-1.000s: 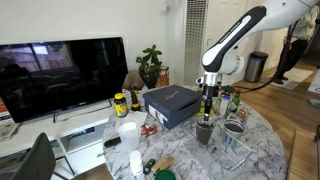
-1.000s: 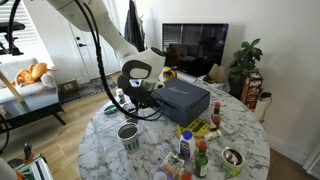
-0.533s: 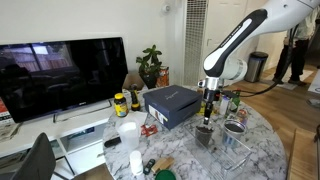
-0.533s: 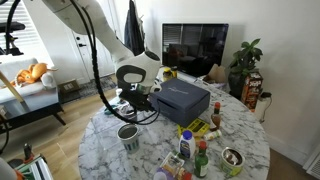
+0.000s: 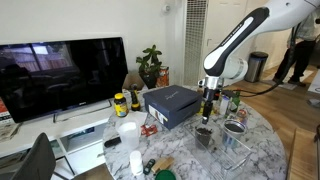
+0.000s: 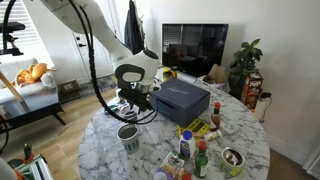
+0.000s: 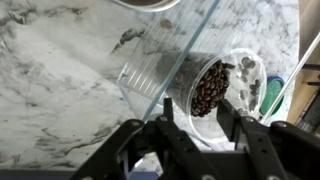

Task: Set the storage container upright, then put the two cups inside it

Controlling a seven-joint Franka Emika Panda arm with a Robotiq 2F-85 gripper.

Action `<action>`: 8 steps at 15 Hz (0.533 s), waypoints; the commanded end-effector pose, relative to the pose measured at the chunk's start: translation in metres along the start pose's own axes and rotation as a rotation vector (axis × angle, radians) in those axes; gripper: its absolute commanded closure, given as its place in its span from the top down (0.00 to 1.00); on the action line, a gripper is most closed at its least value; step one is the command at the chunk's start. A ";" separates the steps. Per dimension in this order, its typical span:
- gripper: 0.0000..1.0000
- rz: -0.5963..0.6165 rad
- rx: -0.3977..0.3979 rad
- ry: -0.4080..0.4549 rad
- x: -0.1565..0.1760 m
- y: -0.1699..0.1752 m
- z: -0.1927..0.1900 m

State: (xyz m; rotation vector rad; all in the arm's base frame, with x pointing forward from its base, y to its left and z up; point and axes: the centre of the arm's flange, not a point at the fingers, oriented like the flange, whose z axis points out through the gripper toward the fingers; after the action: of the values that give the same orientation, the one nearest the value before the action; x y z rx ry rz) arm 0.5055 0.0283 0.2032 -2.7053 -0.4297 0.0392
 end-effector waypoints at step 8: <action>1.00 -0.080 -0.049 0.006 -0.027 -0.002 -0.095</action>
State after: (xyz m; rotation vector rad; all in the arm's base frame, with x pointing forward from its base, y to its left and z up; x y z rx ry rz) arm 0.5096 0.0114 0.2623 -2.7079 -0.4725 -0.0391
